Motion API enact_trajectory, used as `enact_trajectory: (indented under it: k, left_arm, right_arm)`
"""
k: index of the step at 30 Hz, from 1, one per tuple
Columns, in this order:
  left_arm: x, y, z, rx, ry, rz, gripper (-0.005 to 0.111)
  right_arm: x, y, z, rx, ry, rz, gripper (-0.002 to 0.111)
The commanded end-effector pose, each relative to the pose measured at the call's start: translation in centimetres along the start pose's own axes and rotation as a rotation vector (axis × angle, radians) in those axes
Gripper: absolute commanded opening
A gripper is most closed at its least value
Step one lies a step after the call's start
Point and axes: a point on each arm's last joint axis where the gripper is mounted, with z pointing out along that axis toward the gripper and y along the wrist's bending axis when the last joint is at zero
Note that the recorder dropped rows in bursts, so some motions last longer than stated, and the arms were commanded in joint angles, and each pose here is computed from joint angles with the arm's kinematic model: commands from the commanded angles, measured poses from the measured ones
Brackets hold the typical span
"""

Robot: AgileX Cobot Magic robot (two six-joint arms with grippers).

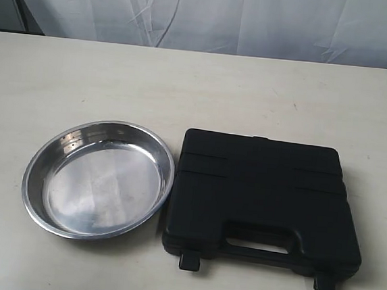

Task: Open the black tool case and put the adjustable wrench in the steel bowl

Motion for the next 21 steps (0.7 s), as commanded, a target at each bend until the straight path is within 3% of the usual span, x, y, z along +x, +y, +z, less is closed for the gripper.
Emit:
enact_trajectory:
  k: [1,2,5,7,8,11,12,14,17,19,21]
  left_arm:
    - [0.1,0.0,0.0,0.004,0.006,-0.008,0.000]
    - [0.1,0.0,0.0,0.004,0.006,-0.008,0.000]
    - [0.1,0.0,0.0,0.004,0.006,-0.008,0.000]
    - [0.1,0.0,0.0,0.004,0.006,-0.008,0.000]
    - [0.1,0.0,0.0,0.004,0.006,-0.008,0.000]
    - [0.1,0.0,0.0,0.004,0.006,-0.008,0.000]
    - [0.1,0.0,0.0,0.004,0.006,-0.008,0.000]
    - [0.1,0.0,0.0,0.004,0.006,-0.008,0.000]
    - [0.1,0.0,0.0,0.004,0.006,-0.008,0.000]
    - [0.1,0.0,0.0,0.004,0.006,-0.008,0.000]
    - [0.1,0.0,0.0,0.004,0.006,-0.008,0.000]
  right_arm:
    - [4.1,3.0,5.6,-0.272,0.721,-0.162,-0.001]
    - [5.7,3.6,6.9,-0.358,0.950,-0.201,-0.001]
    - [9.0,4.7,9.0,-0.515,1.401,-0.206,-0.001]
    - [10.9,6.0,9.4,-0.609,1.572,-0.204,-0.001]
    - [12.9,8.3,8.9,-0.715,1.651,-0.230,-0.001]
    - [15.7,13.2,4.7,-0.972,1.756,-0.392,-0.001]
    - [16.8,15.1,2.0,-1.094,1.773,-0.522,-0.001]
    - [18.1,16.9,-1.4,-1.221,1.754,-0.647,-0.001]
    - [19.3,18.1,-3.8,-1.300,1.724,-0.702,0.000]
    - [20.5,18.3,-4.4,-1.292,1.744,-0.667,0.011]
    - [21.8,18.6,-4.7,-1.283,1.741,-0.666,0.034]
